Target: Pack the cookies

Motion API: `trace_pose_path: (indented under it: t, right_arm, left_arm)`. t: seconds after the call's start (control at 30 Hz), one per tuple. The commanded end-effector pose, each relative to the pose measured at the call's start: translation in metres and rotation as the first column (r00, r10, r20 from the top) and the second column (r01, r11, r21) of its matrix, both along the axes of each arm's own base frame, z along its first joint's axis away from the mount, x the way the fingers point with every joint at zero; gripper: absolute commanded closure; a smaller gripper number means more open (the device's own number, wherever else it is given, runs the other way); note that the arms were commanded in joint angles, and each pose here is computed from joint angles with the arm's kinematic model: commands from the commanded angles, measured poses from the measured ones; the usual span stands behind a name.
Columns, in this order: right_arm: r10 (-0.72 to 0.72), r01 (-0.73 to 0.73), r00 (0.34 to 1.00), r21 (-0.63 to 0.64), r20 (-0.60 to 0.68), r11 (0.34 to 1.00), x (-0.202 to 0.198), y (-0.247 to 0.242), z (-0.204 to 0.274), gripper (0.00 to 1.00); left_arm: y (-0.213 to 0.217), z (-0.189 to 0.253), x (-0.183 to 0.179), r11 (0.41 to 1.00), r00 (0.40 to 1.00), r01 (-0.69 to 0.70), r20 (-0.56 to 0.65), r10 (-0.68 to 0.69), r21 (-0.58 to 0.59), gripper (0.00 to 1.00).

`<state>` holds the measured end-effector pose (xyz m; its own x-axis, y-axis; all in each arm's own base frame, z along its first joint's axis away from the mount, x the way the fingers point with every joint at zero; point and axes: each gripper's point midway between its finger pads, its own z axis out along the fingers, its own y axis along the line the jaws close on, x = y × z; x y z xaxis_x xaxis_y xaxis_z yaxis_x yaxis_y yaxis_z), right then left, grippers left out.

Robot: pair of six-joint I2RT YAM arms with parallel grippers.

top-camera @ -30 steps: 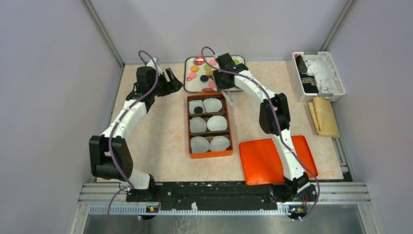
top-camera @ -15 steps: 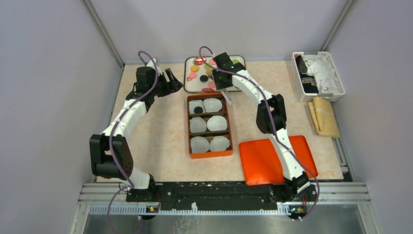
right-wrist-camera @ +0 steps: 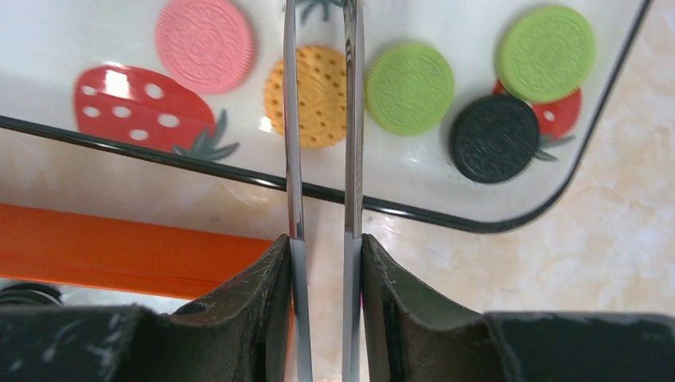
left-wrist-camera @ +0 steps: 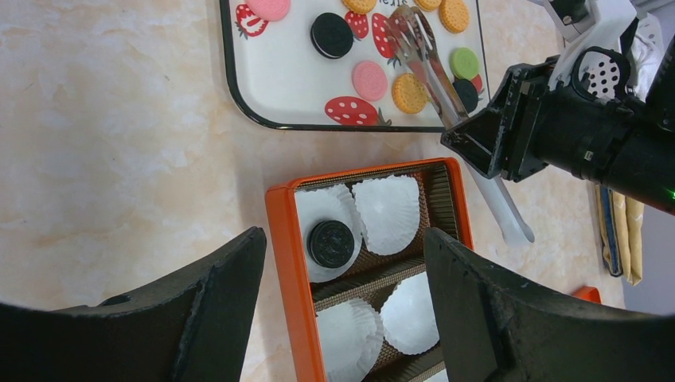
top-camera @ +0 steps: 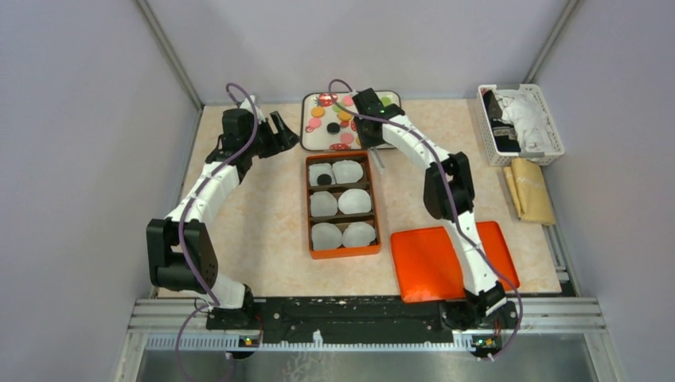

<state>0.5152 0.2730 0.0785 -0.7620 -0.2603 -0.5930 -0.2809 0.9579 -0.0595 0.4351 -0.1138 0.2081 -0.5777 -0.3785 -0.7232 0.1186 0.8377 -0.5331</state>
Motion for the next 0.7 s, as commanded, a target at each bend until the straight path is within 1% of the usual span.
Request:
trace_pose_path:
  t: [0.0,0.13,0.27,0.4,0.53,0.67]
  right_arm:
    - [-0.075,0.077,0.990,-0.014,0.116,0.997,0.002,-0.029,0.065,0.72]
    - [-0.101,0.105,0.983,-0.017,0.154,0.994,-0.006,-0.045,0.084,0.70]
    - [-0.151,0.157,0.980,-0.045,0.127,0.987,-0.012,-0.067,0.078,0.68]
    - [-0.175,0.180,0.980,-0.048,0.099,0.982,-0.014,-0.079,0.072,0.67]
    - [-0.156,0.159,0.985,-0.029,0.075,0.987,-0.022,-0.078,0.072,0.66]
    - [-0.139,0.139,0.990,-0.009,0.034,0.990,-0.040,-0.079,0.064,0.66]
  left_arm:
    - [-0.001,0.009,0.005,1.000,0.999,0.010,0.040,-0.010,-0.016,0.21]
    - [-0.003,0.010,0.005,1.000,0.999,0.016,0.041,-0.015,-0.024,0.21]
    - [-0.005,0.011,0.005,0.999,0.999,0.023,0.043,-0.021,-0.033,0.21]
    - [-0.006,0.013,0.005,0.999,0.999,0.031,0.045,-0.029,-0.041,0.21]
    - [-0.007,0.012,0.006,0.999,0.999,0.033,0.043,-0.031,-0.043,0.21]
    - [-0.008,0.012,0.005,0.998,0.999,0.036,0.039,-0.034,-0.045,0.21]
